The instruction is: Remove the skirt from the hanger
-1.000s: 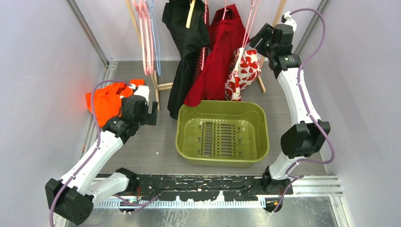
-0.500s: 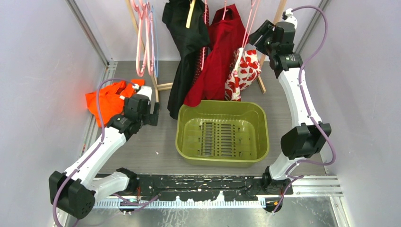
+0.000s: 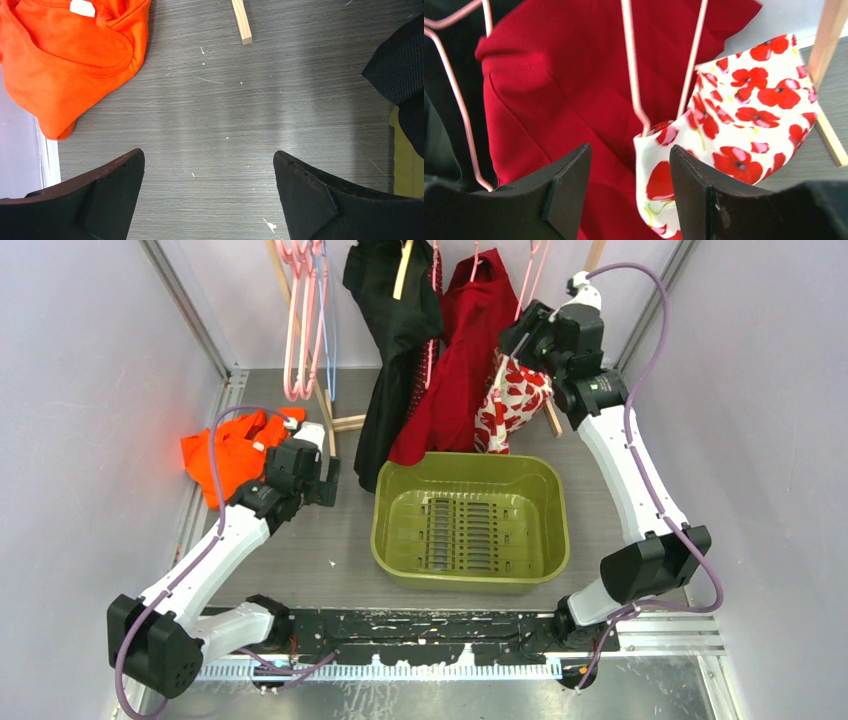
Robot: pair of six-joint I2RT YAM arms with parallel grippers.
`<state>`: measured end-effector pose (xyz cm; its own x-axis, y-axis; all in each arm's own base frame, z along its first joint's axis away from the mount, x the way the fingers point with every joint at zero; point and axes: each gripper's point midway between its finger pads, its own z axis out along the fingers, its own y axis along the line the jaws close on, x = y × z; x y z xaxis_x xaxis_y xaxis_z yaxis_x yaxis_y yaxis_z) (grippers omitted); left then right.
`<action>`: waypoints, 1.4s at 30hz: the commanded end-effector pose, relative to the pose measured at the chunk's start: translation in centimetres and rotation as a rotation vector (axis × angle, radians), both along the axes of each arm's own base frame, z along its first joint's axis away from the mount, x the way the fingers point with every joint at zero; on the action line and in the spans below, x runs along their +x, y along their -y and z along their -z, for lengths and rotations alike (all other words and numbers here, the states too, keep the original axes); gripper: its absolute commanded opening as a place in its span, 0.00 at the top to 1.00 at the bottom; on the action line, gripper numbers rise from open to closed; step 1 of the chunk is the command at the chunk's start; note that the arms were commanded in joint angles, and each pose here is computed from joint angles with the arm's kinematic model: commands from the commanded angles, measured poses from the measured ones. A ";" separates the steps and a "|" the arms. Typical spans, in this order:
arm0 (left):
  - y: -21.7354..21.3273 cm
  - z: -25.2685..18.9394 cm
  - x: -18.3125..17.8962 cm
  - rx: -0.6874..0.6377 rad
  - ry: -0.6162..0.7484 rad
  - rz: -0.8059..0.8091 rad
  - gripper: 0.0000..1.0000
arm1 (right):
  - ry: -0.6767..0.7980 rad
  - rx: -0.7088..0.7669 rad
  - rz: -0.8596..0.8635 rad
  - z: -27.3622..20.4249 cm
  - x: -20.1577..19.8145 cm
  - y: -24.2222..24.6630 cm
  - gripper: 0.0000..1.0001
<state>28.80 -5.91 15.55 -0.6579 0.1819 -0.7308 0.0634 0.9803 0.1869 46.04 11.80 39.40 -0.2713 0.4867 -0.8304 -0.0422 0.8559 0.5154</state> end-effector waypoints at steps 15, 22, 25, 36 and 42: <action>0.5 -1.6 1.0 -0.033 0.056 -0.012 0.02 | 0.051 -0.101 0.117 -1.0 1.2 1.4 0.37; 0.6 -1.5 1.2 -0.029 0.050 -0.014 0.02 | 0.037 -0.106 0.088 -0.2 2.1 0.1 0.38; 0.6 -1.4 1.3 -0.029 0.050 -0.014 0.02 | 0.040 -0.119 0.091 -0.2 2.4 -0.1 0.38; 0.7 -1.8 1.4 -0.031 0.051 -0.008 0.02 | 0.054 -0.181 0.099 -0.8 1.8 -0.3 0.38; 1.4 -1.8 1.5 -0.033 0.026 0.032 0.03 | 0.089 -0.541 0.135 -1.5 -1.2 -1.1 0.34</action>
